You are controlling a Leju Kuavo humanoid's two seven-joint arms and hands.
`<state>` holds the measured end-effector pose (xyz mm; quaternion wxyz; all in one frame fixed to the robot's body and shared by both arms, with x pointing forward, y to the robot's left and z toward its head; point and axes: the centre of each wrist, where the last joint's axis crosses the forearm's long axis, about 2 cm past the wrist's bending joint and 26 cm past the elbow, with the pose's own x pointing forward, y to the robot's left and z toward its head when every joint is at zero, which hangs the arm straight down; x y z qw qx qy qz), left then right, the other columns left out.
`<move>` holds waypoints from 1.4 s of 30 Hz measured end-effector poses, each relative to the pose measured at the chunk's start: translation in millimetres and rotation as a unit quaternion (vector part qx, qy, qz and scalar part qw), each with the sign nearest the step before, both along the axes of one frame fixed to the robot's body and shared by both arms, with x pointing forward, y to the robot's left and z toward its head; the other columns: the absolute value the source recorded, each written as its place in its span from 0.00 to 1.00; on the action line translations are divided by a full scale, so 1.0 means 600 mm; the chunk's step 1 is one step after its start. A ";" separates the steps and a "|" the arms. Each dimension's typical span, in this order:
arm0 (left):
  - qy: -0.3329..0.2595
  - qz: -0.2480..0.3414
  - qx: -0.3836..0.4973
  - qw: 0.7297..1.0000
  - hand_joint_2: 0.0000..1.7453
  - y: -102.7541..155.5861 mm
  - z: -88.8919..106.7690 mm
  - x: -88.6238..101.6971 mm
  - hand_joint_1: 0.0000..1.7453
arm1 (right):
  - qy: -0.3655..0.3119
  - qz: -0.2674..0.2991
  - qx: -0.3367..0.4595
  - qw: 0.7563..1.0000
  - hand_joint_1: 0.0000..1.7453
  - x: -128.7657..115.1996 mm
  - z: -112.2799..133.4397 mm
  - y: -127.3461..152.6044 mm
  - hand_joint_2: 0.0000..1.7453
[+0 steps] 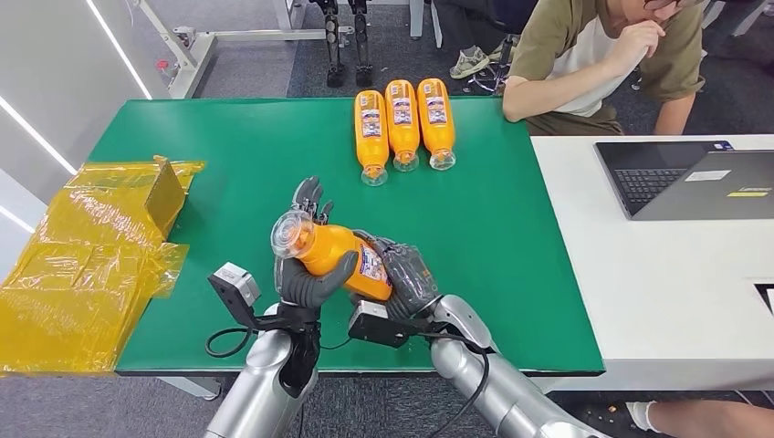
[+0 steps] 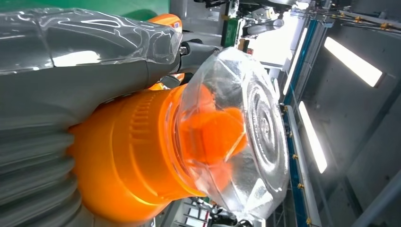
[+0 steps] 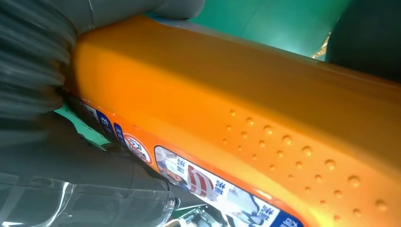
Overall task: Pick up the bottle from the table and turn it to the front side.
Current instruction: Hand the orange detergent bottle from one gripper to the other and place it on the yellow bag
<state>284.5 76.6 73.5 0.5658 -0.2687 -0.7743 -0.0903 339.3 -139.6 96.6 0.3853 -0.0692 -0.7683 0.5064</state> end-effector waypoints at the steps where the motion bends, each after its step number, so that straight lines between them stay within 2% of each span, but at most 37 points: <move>1: -0.001 -0.001 0.000 1.000 1.00 0.000 0.000 0.000 1.00 | 0.001 -0.001 -0.001 1.000 1.00 -0.001 0.000 -0.001 1.00; 17: -0.003 -0.008 -0.001 1.000 1.00 -0.001 -0.001 -0.001 1.00 | 0.007 -0.016 -0.012 1.000 0.99 -0.009 -0.012 -0.010 1.00; 21: -0.003 -0.009 0.001 1.000 1.00 -0.001 0.000 -0.001 1.00 | 0.004 -0.019 -0.011 1.000 0.01 -0.010 -0.013 -0.010 1.00; 29: -0.006 -0.010 0.004 1.000 1.00 -0.005 0.003 0.000 1.00 | -0.053 -0.053 0.063 0.995 0.00 -0.031 -0.010 0.012 1.00; 34: -0.006 -0.008 0.004 1.000 1.00 -0.005 0.003 0.000 1.00 | -0.057 -0.050 0.084 0.994 0.00 -0.036 -0.001 0.025 1.00; 36: -0.009 0.010 0.012 1.000 1.00 -0.004 0.003 0.001 1.00 | -0.049 -0.048 0.105 0.992 0.00 -0.039 -0.001 0.028 1.00; 39: -0.038 0.111 0.062 0.991 1.00 0.007 0.009 0.008 1.00 | -0.034 -0.050 0.166 0.984 0.00 -0.049 -0.003 0.031 1.00; 42: -0.092 0.257 0.119 0.955 1.00 0.035 0.029 0.021 1.00 | -0.030 -0.060 0.222 0.973 0.00 -0.070 -0.010 0.034 1.00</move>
